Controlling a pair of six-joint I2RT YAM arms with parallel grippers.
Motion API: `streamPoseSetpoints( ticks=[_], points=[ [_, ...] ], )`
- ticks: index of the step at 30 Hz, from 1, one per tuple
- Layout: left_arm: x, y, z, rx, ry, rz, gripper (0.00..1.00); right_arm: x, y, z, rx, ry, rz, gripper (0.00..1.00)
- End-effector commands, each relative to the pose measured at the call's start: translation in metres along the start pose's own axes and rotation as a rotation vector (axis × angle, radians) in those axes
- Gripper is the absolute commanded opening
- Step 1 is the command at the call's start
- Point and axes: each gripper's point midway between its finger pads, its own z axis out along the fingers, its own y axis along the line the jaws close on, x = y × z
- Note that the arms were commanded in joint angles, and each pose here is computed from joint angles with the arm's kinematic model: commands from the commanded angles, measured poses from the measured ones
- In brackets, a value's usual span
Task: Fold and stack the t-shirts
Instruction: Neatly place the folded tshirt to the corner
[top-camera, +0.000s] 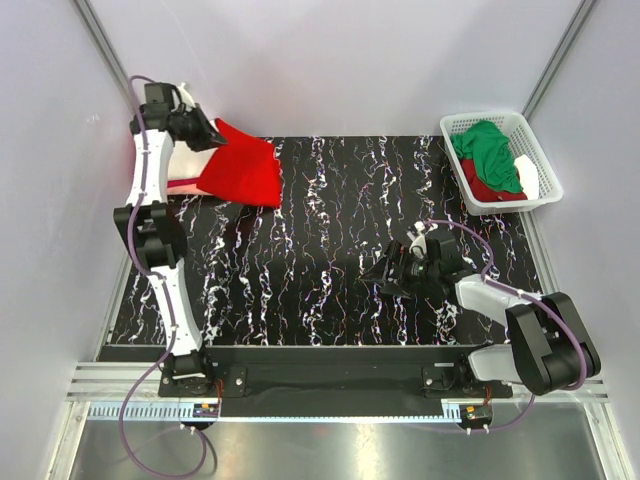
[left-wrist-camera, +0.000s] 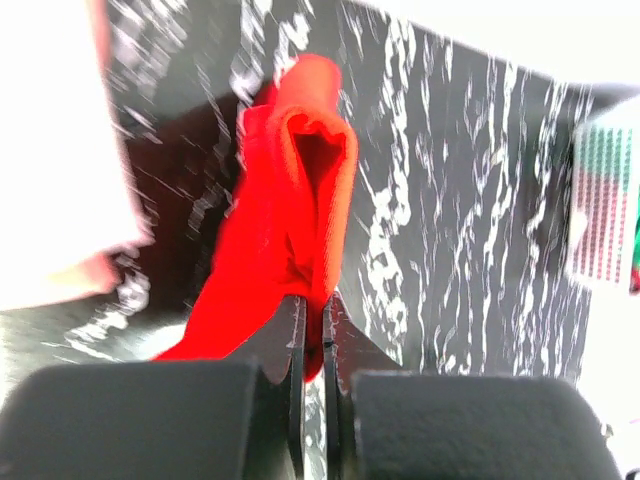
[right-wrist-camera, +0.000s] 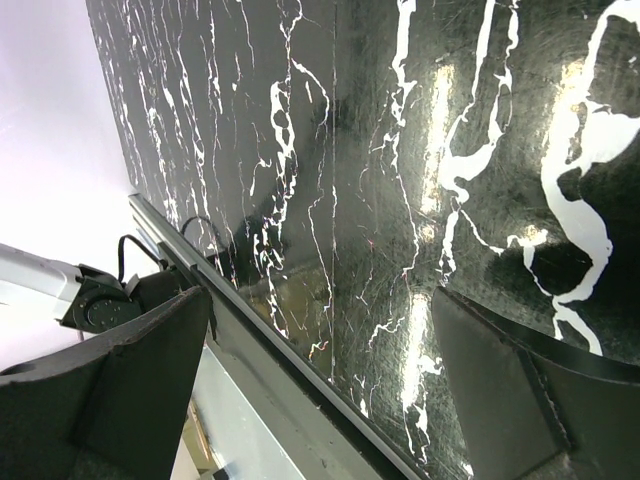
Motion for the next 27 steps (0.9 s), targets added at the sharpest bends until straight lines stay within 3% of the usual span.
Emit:
streamPoseSetpoints(
  ticks=[1, 11, 27],
  points=[
    [-0.048, -0.033, -0.034, 0.097, -0.166, 0.055, 0.00, -0.005, 0.006, 0.001, -0.046, -0.007, -0.038, 1.00],
    [-0.114, -0.067, -0.091, 0.115, -0.441, 0.197, 0.00, -0.004, 0.006, 0.003, -0.054, 0.000, -0.038, 1.00],
    [-0.171, -0.067, -0.138, 0.172, -0.659, 0.231, 0.01, -0.004, 0.005, 0.003, -0.065, 0.005, -0.034, 1.00]
  ],
)
